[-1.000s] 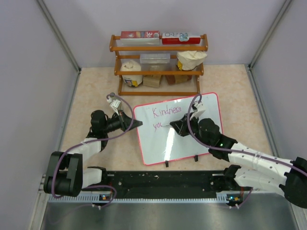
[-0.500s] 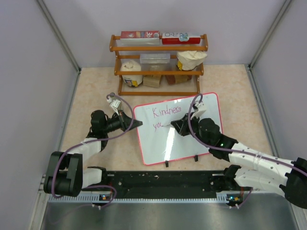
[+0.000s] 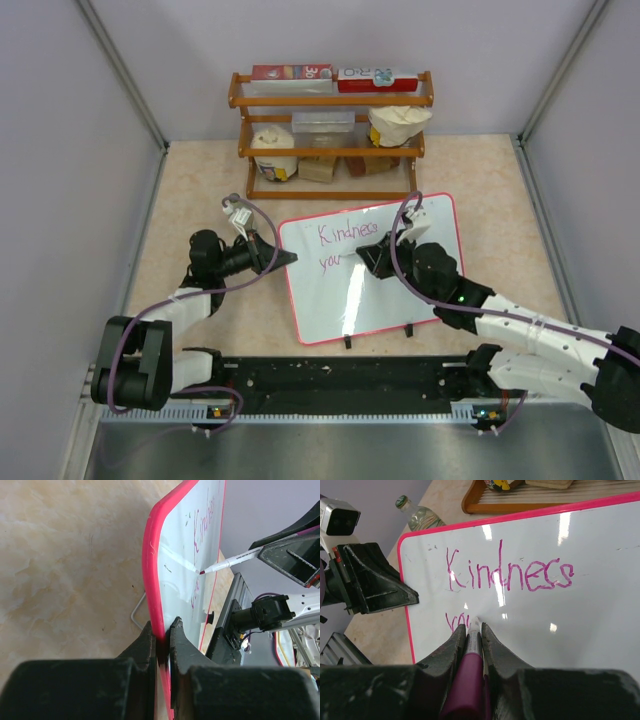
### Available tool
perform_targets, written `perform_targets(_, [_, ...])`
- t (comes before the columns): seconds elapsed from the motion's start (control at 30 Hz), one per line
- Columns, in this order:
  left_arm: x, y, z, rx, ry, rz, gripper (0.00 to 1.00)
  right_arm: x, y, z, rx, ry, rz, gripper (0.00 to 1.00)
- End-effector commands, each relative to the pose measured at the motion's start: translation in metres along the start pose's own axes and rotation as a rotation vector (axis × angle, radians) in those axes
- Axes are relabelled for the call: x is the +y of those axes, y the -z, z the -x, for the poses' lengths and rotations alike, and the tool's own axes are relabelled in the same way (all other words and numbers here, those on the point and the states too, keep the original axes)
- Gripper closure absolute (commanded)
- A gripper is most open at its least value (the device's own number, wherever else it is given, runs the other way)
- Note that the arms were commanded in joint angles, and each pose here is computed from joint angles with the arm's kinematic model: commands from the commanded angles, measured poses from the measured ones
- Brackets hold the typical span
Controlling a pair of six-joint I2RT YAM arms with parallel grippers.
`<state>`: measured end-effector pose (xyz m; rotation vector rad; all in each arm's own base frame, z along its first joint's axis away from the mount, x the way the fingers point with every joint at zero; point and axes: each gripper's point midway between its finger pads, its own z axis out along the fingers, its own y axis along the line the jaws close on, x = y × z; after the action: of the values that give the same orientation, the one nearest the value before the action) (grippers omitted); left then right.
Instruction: Write a sentence on the whiteboard
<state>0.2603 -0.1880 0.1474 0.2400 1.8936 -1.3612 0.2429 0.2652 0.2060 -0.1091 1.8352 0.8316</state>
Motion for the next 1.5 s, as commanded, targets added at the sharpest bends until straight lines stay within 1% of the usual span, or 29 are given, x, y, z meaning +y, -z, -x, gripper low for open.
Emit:
perform_targets(0.0, [0.034,-0.001,0.000,-0.035,-0.162,0.128,1.00,-0.007,-0.002,0.010,-0.021,0.027,-0.040,1.00])
perform_targets(0.3, [0.034,-0.001,0.000,-0.035,-0.162,0.128,1.00,-0.013,0.002,-0.011,0.034,0.019,-0.033,1.00])
perform_targets(0.87, [0.034,-0.001,0.000,-0.036,-0.164,0.131,1.00,-0.018,0.009,-0.023,0.071,0.017,-0.029,1.00])
perform_targets(1.1, [0.034,-0.001,0.000,-0.037,-0.165,0.130,1.00,-0.017,0.012,-0.014,0.043,0.016,-0.035,1.00])
perform_targets(1.2, [0.035,-0.001,0.000,-0.035,-0.163,0.131,1.00,-0.013,0.015,-0.002,0.007,0.007,-0.023,1.00])
perform_targets(1.47, [0.034,-0.001,0.000,-0.036,-0.165,0.129,1.00,0.001,0.013,0.018,-0.043,0.016,0.017,1.00])
